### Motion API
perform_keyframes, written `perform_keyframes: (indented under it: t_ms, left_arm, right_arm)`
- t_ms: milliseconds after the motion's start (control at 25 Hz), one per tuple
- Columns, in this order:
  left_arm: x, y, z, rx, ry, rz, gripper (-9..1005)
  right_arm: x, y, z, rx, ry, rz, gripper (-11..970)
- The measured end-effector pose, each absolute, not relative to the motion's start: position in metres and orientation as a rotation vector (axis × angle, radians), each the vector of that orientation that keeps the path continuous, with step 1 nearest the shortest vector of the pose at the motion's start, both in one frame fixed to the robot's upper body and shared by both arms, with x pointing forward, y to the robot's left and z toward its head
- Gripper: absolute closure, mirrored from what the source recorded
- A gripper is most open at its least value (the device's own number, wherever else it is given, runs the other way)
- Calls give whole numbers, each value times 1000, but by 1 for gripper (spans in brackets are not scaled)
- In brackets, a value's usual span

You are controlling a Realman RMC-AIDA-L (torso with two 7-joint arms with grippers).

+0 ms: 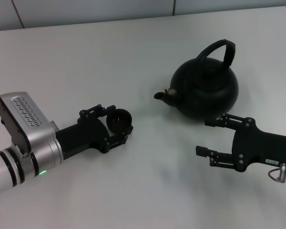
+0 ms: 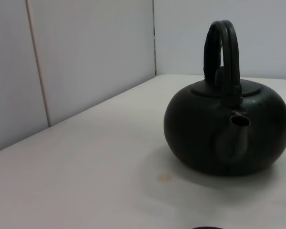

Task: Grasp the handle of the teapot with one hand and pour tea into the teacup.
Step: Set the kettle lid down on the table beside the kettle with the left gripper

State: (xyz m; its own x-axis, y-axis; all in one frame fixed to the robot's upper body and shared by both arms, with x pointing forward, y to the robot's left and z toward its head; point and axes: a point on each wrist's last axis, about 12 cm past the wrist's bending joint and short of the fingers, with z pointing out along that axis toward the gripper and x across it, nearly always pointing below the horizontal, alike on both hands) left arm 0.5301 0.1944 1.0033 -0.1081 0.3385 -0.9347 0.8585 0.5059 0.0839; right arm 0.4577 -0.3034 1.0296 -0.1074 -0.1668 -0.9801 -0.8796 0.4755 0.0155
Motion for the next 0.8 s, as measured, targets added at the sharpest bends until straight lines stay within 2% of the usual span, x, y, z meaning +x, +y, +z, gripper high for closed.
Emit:
perform_keyframes:
  t_ms: [560,800]
  left_arm:
    - [529,194,1003,1017,1684,-608,307]
    - [529,194,1002,1017,1685,-608,261]
  right_arm:
    - [459,-303,1030,-934,1583,783,205]
    - [459,-303,1030,-934,1583,783,205]
